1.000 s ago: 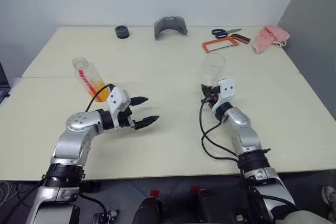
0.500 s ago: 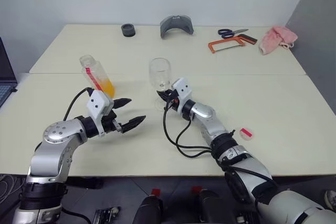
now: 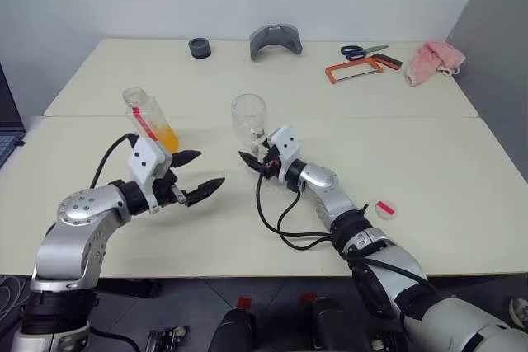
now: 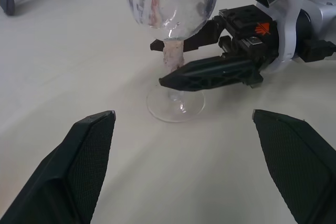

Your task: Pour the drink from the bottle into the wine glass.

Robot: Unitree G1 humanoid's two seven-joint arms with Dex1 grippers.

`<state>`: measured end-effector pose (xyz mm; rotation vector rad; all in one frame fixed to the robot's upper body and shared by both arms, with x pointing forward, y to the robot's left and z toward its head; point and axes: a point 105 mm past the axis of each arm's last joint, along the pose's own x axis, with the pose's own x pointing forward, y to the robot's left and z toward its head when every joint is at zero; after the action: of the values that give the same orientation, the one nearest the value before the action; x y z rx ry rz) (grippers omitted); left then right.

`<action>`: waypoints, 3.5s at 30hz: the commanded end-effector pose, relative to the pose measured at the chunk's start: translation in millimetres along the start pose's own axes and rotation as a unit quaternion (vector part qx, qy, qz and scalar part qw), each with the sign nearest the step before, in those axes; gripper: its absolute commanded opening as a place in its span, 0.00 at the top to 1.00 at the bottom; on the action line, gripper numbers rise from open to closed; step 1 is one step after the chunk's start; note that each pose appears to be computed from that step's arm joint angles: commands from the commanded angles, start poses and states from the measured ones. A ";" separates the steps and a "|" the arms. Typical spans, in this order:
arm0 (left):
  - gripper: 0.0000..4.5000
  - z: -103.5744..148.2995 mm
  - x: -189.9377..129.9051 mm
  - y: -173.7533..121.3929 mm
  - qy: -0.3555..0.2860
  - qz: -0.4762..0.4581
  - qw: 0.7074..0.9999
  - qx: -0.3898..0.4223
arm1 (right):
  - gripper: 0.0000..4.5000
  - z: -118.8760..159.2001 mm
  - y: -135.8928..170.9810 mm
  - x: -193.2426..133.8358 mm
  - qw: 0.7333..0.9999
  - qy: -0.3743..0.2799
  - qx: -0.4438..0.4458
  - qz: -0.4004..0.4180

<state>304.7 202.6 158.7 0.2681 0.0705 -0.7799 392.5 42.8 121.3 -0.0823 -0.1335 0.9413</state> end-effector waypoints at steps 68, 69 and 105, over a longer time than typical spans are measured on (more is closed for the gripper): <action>0.00 -16.7 -11.8 123.5 -0.060 0.394 0.917 -0.023 | 0.00 82.1 54.1 -109.3 0.981 -0.021 -0.102 0.163; 0.00 -14.9 -10.3 125.5 -0.063 0.393 0.917 -0.025 | 0.00 82.1 54.1 -109.0 0.981 -0.021 -0.103 0.163; 0.63 99.1 63.5 77.1 -0.103 0.195 0.935 0.277 | 0.00 126.3 7.3 -121.8 0.991 -0.074 -0.098 0.045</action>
<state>406.2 196.4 223.8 0.5942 -0.2591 -0.4058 299.4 -48.1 215.5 -0.2106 -0.2910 1.0402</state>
